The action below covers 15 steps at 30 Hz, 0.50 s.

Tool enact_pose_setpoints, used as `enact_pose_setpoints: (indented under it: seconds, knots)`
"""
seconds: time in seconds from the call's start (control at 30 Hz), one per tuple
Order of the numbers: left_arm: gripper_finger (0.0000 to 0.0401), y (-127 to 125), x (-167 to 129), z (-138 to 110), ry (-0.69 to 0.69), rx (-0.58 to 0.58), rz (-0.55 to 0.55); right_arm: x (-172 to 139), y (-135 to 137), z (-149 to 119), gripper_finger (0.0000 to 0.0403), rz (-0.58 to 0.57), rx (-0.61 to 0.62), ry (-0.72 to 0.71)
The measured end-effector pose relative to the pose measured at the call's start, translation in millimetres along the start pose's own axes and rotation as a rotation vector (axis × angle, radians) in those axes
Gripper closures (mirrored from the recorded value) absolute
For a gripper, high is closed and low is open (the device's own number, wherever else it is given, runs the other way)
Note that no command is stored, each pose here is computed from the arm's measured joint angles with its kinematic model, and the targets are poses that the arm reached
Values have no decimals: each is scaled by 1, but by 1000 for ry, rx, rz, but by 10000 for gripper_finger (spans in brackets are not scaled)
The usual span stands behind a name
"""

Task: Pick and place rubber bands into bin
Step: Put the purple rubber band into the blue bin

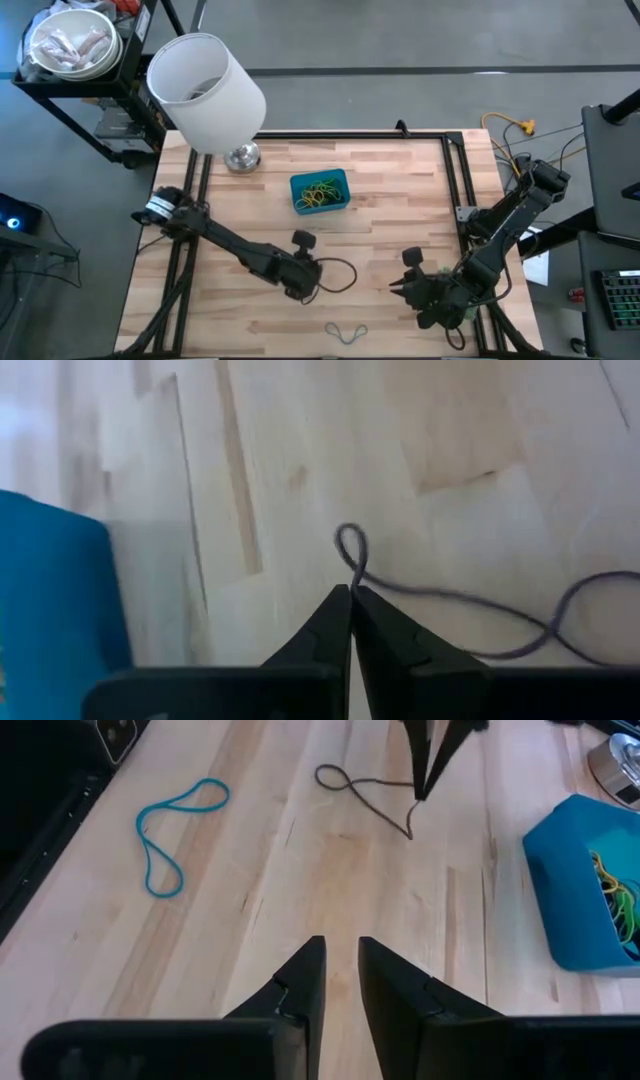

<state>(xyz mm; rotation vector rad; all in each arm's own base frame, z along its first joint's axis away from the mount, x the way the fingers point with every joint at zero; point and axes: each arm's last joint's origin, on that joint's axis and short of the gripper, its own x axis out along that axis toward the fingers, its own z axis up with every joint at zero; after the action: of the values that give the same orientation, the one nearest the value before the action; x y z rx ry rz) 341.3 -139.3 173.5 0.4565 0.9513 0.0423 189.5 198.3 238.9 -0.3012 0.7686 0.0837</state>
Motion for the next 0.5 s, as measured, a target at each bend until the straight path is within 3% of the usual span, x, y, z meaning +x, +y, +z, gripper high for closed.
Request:
enact_pose_setpoints:
  seconds: [0.5]
  knots:
    - [401, 1, -28, 13, -80, 66, 263, 0, 0, 1, 347, 3, -1, -8]
